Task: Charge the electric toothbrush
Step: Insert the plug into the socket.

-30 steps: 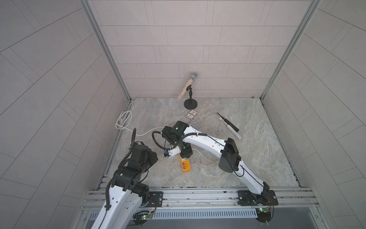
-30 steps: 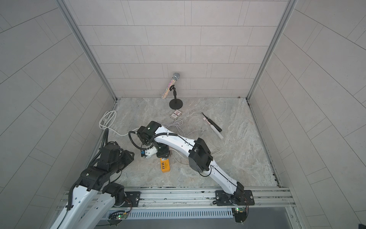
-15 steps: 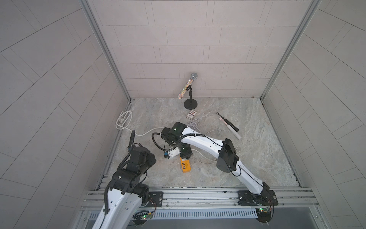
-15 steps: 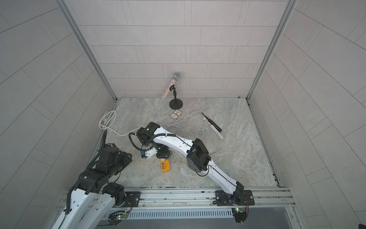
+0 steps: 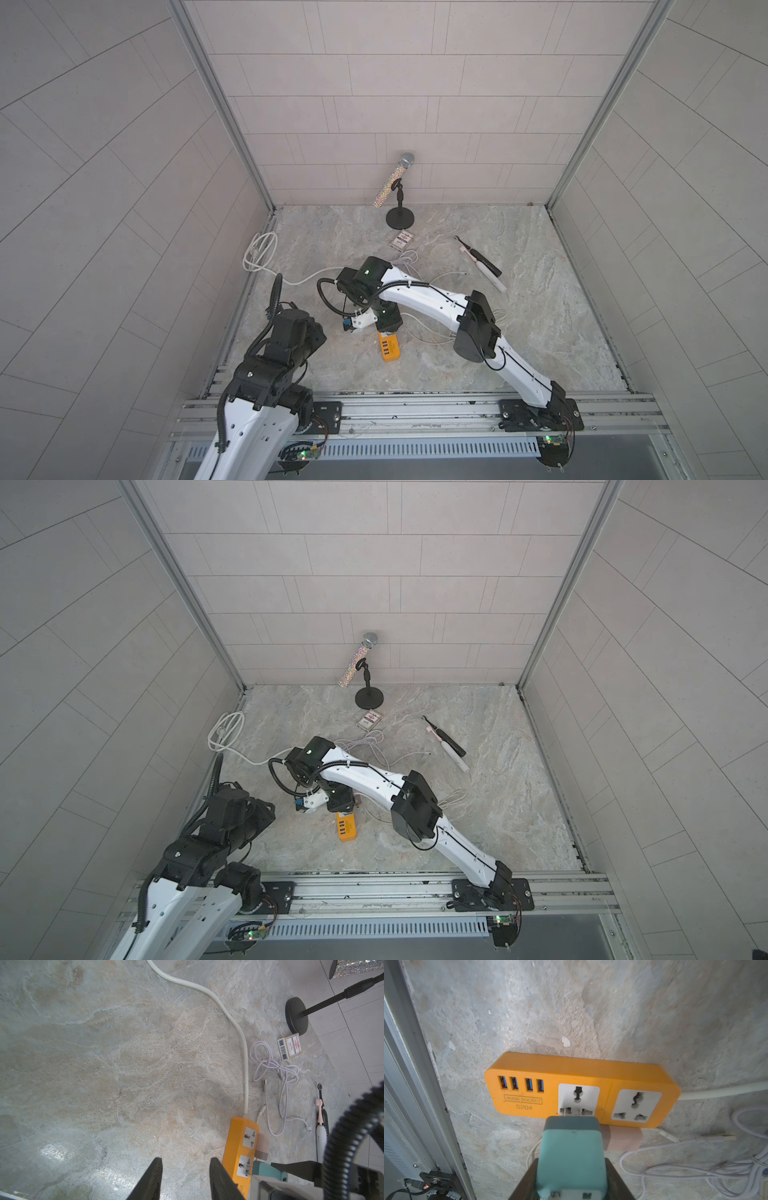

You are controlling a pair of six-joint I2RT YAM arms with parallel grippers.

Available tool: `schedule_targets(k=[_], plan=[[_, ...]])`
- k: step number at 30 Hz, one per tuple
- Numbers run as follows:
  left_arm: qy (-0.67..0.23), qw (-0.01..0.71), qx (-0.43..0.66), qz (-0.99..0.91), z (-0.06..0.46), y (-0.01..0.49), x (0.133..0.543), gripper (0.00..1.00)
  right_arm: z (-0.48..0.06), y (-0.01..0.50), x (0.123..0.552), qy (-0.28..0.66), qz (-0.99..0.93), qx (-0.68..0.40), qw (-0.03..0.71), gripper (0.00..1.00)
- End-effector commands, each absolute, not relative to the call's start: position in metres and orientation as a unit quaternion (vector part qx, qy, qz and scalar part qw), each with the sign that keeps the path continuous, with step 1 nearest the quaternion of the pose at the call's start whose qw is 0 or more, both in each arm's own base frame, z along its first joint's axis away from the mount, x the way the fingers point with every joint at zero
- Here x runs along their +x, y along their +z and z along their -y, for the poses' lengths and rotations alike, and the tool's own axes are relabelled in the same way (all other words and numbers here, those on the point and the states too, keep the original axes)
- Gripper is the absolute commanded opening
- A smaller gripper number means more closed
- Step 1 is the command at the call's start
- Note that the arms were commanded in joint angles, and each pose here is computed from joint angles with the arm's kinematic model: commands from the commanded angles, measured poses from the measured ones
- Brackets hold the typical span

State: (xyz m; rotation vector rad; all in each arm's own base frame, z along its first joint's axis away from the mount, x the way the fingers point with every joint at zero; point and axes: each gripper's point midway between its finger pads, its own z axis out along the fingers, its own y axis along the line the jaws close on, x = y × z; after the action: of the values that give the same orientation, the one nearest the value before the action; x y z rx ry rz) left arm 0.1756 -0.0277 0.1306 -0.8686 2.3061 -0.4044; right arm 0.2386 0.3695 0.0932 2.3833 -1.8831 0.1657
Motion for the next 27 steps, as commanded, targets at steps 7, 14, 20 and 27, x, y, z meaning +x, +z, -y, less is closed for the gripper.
schedule_targets(k=[7,14,20,27], plan=[[-0.143,0.328,-0.343,-0.868,0.020,0.135,0.174,0.43,-0.375,0.094,0.237,0.096,0.600,0.794,-0.011,0.00],[-0.144,0.336,-0.344,-0.865,0.018,0.141,0.172,0.43,-0.376,0.085,0.214,0.075,0.597,0.799,0.020,0.00],[-0.148,0.336,-0.341,-0.865,0.019,0.143,0.172,0.43,-0.367,0.090,0.221,0.075,0.607,0.791,0.017,0.00],[-0.150,0.338,-0.341,-0.864,0.019,0.145,0.171,0.43,-0.363,0.089,0.226,0.101,0.591,0.800,0.006,0.00]])
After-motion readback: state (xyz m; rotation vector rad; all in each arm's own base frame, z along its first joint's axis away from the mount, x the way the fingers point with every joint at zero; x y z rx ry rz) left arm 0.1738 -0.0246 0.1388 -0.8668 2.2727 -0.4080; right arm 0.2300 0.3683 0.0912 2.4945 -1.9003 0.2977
